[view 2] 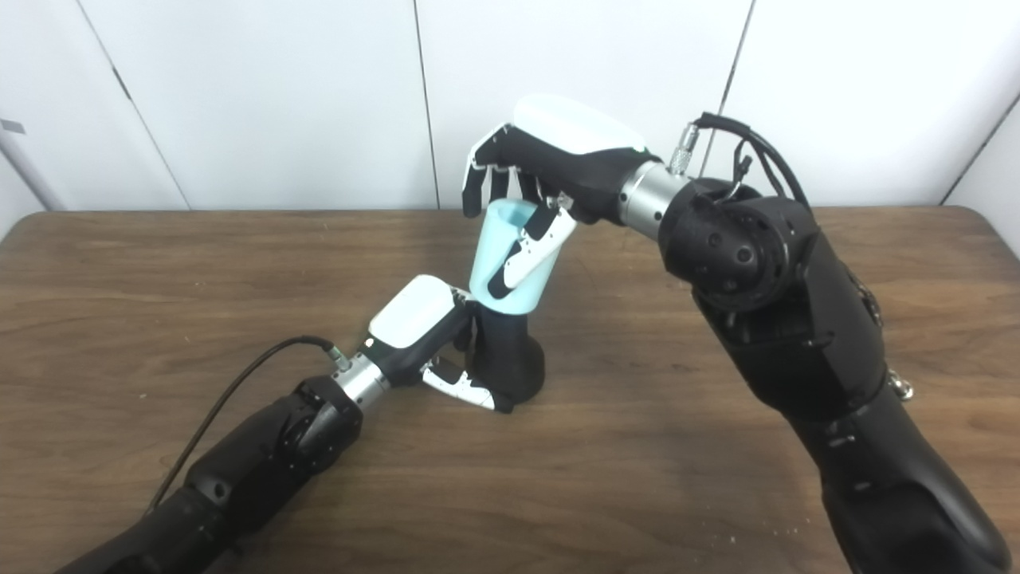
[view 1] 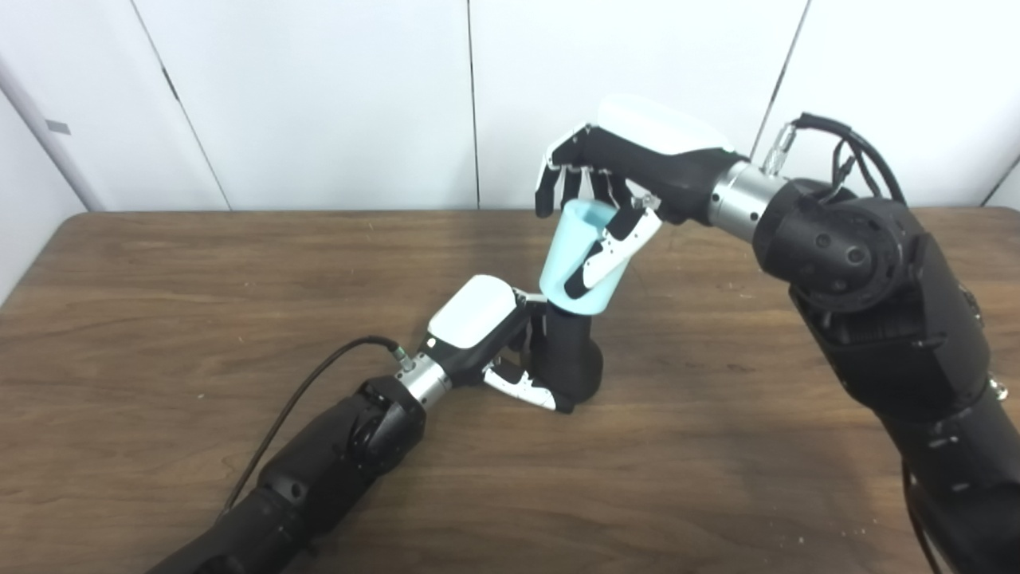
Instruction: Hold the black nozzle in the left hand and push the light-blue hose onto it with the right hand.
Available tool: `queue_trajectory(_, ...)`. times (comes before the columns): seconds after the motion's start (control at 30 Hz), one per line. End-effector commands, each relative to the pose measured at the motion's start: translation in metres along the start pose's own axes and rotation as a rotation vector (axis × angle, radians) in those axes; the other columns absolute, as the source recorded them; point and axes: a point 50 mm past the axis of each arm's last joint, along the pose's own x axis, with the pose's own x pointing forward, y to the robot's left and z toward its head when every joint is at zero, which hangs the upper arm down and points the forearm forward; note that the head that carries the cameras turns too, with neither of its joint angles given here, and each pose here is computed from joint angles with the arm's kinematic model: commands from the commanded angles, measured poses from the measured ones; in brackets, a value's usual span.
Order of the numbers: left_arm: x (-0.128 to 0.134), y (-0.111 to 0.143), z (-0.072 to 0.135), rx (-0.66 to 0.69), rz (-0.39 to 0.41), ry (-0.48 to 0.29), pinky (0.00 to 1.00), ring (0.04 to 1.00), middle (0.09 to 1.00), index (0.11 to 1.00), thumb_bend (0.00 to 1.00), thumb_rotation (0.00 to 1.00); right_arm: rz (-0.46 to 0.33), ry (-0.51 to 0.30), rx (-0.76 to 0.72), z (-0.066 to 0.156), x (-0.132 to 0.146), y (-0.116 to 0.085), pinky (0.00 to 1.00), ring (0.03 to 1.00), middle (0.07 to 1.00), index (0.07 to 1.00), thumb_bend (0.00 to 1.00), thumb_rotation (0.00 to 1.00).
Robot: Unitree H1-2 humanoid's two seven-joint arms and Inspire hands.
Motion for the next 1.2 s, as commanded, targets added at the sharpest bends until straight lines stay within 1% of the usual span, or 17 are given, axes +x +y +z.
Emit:
queue_trajectory(0.0,-0.065,-0.085,-0.002,-0.042,-0.351,0.12,0.24,0.297,0.325,0.313,0.64,0.41,-0.064,-0.016,-0.045,0.01,-0.002,-0.019,0.18,0.275,0.416,0.519,0.52,0.0)
queue_trajectory(0.2,-0.067,-0.086,-0.001,-0.042,-0.35,0.12,0.24,0.298,0.325,0.301,0.64,0.41,-0.036,0.019,-0.058,0.008,-0.001,-0.016,0.16,0.235,0.393,0.51,0.52,0.0)
queue_trajectory(0.3,-0.066,-0.086,-0.001,-0.041,-0.35,0.119,0.24,0.298,0.319,0.298,0.64,0.41,-0.028,0.028,-0.055,0.007,0.0,-0.015,0.16,0.244,0.401,0.514,0.52,0.0)
queue_trajectory(0.4,-0.066,-0.086,-0.001,-0.042,-0.351,0.118,0.24,0.298,0.317,0.296,0.64,0.41,-0.016,0.037,-0.046,0.006,0.0,-0.011,0.18,0.275,0.419,0.518,0.52,0.0)
queue_trajectory(0.47,-0.066,-0.086,-0.001,-0.043,-0.352,0.117,0.24,0.299,0.324,0.314,0.64,0.41,-0.01,0.041,-0.039,0.006,0.0,-0.007,0.19,0.284,0.422,0.519,0.52,0.0)
queue_trajectory(0.57,-0.066,-0.085,-0.001,-0.044,-0.353,0.117,0.24,0.301,0.33,0.326,0.64,0.41,-0.004,0.044,-0.03,0.005,0.001,-0.004,0.2,0.293,0.425,0.519,0.52,0.0)
queue_trajectory(0.63,-0.066,-0.085,-0.001,-0.043,-0.355,0.119,0.24,0.301,0.33,0.318,0.64,0.41,-0.001,0.046,-0.022,0.004,0.002,-0.002,0.2,0.296,0.426,0.519,0.52,0.0)
queue_trajectory(0.77,-0.066,-0.085,-0.001,-0.045,-0.355,0.118,0.24,0.301,0.33,0.321,0.64,0.41,-0.005,0.043,-0.013,0.003,0.003,-0.004,0.2,0.29,0.417,0.518,0.52,0.0)
queue_trajectory(0.97,-0.066,-0.087,0.0,-0.049,-0.356,0.12,0.24,0.301,0.33,0.337,0.64,0.41,-0.049,0.023,-0.025,0.008,0.002,-0.011,0.2,0.287,0.419,0.518,0.52,0.0)
queue_trajectory(1.1,-0.066,-0.087,0.0,-0.048,-0.356,0.121,0.24,0.302,0.331,0.341,0.64,0.41,-0.116,-0.017,-0.013,0.012,-0.001,-0.011,0.19,0.294,0.432,0.518,0.53,0.0)
queue_trajectory(1.17,-0.066,-0.086,0.0,-0.047,-0.358,0.12,0.24,0.302,0.332,0.338,0.64,0.41,-0.154,-0.04,0.003,0.012,-0.001,-0.008,0.18,0.273,0.417,0.521,0.52,0.0)
